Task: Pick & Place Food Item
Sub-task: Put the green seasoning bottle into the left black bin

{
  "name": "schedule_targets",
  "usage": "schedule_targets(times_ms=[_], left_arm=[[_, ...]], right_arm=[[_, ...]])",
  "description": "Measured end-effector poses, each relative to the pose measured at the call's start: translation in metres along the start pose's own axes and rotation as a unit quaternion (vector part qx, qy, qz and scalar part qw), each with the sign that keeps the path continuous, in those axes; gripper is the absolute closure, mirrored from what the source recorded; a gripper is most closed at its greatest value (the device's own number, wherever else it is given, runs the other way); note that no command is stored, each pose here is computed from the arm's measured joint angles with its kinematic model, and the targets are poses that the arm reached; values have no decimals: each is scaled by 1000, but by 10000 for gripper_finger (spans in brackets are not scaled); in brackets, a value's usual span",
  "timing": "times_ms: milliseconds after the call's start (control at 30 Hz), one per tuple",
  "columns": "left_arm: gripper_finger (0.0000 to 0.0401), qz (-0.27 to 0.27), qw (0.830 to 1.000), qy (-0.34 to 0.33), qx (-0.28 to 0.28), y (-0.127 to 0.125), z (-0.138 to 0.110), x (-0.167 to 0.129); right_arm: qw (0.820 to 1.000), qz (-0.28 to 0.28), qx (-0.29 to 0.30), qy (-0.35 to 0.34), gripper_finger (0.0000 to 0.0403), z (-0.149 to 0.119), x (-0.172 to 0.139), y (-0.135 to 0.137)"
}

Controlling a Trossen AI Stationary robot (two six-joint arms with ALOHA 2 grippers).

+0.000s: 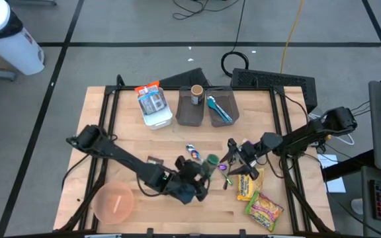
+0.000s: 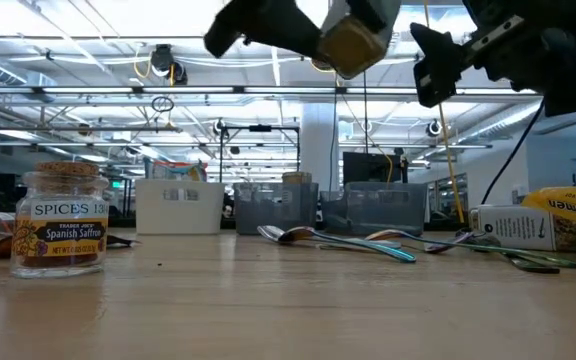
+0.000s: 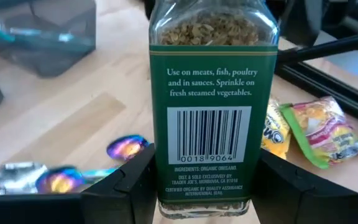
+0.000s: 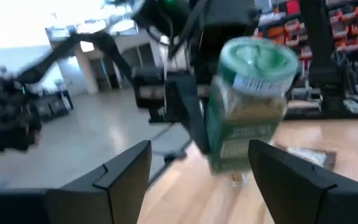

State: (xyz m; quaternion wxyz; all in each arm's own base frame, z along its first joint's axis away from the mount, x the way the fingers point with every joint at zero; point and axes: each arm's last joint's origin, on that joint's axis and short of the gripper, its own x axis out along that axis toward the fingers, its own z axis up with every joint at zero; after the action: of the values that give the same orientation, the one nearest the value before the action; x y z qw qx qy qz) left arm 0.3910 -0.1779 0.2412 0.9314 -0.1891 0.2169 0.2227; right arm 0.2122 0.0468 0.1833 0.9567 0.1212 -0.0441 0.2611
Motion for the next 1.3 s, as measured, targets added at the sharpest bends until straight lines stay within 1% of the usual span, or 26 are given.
schedule_targets(times_ms=[100, 167, 267, 333, 400, 500, 700, 800, 933, 1067, 1167, 1300], left_arm=[[196, -17, 999, -19, 23, -4, 4, 3], [196, -27, 999, -19, 36, -4, 7, 4], [196, -42, 998, -8, 54, -3, 9, 7], [196, -53, 997, 1, 62, -1, 10, 10], [196, -65, 996, 8, 69, -1, 12, 12], [196, -79, 993, 20, 82, 2, 14, 15], [196, -100, 990, 49, 85, 8, 18, 23], [196, -113, 987, 69, 89, 12, 19, 26], [196, -139, 980, 111, 89, 17, 19, 30], [196, -126, 976, 151, 97, 25, 16, 32], [196, -135, 972, 170, 94, 29, 18, 36], [196, -154, 961, 211, 86, 38, 20, 42]], right_arm=[[1000, 4, 13, -13, 140, -1, 2, 0], [1000, -9, 13, -23, 140, -3, 4, 0], [998, -21, 12, -55, 140, -3, 6, 2], [997, -15, 14, -71, 140, -2, 9, 3], [997, -12, 16, -80, 140, -1, 13, 3], [995, -23, 17, -92, 140, 1, 19, 4], [995, -20, 5, -102, 140, 4, 31, 10], [997, -21, 9, -77, 140, 1, 35, 10], [999, -38, 25, -10, 140, -12, 35, 7], [997, -66, 32, 38, 140, -19, 34, 4], [995, -84, 29, 50, 140, -20, 33, 3], [993, -88, 26, 69, 140, -19, 31, 3]])
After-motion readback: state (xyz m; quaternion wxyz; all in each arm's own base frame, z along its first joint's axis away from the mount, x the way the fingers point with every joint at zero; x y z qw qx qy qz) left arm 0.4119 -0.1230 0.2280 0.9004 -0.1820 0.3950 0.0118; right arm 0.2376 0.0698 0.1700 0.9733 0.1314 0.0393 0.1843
